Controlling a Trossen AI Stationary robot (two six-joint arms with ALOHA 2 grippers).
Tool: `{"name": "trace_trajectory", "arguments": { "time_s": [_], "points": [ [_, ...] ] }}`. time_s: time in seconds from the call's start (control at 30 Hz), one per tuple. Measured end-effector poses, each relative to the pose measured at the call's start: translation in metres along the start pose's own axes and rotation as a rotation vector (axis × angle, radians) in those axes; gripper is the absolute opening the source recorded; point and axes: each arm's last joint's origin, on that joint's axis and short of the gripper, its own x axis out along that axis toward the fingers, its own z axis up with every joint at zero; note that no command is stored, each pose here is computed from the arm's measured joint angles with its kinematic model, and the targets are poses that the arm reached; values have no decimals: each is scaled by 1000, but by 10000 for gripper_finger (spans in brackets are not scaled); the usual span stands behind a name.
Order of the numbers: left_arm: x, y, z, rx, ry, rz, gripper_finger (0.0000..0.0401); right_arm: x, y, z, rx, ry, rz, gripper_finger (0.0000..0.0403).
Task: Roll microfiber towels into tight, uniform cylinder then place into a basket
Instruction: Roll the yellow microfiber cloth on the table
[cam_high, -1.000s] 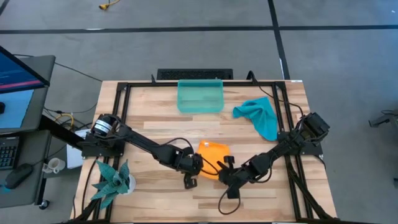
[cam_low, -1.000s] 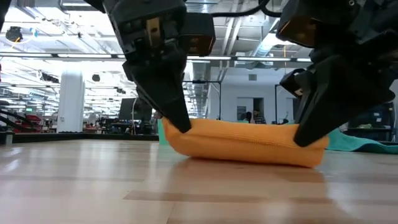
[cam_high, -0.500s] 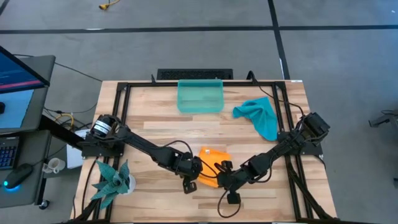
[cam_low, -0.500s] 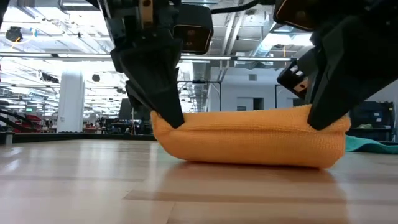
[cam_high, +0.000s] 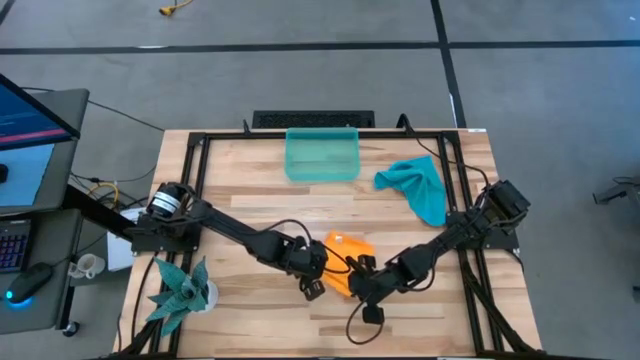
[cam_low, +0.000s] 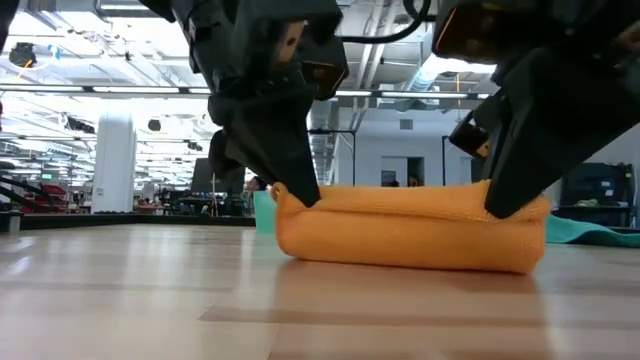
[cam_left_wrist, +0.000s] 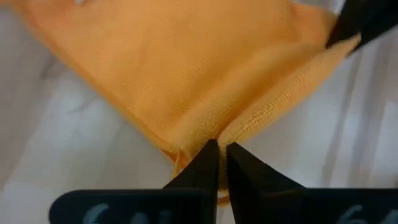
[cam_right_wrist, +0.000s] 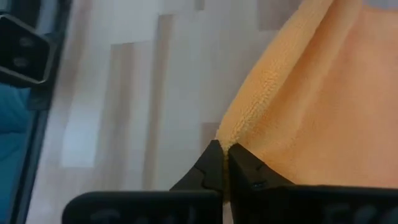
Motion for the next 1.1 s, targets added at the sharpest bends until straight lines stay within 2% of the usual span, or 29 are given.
{"name": "trace_trajectory", "arguments": {
  "time_s": [0.17, 0.37, 0.5, 0.6, 0.7, 0.77, 0.93, 1.1],
  "points": [
    [0, 1, 0, -13, -9, 17, 11, 0, -8, -2, 71, 27, -76, 15],
    [0, 2, 1, -14, -20, 29, 11, 0, -9, -1, 83, 26, -70, 21],
    [0, 2, 1, -39, -10, 18, 11, 0, -6, 0, 88, 30, -1, 17],
    [0, -2, -3, -43, 51, -37, 11, 0, 1, 2, 90, 20, 80, 13],
    [-2, -13, -11, 15, 91, -108, 11, -1, 10, 3, 90, 12, 158, 16],
    [-3, -20, -16, 47, 89, -129, 11, -1, 13, 1, 83, 16, 170, 20],
    [-3, -19, -16, 39, 62, -107, 11, -1, 9, 1, 92, 34, 151, 17],
    [-1, -6, -4, -17, 25, -53, 11, 0, 0, -1, 175, 63, 81, 17]
  ]
}}
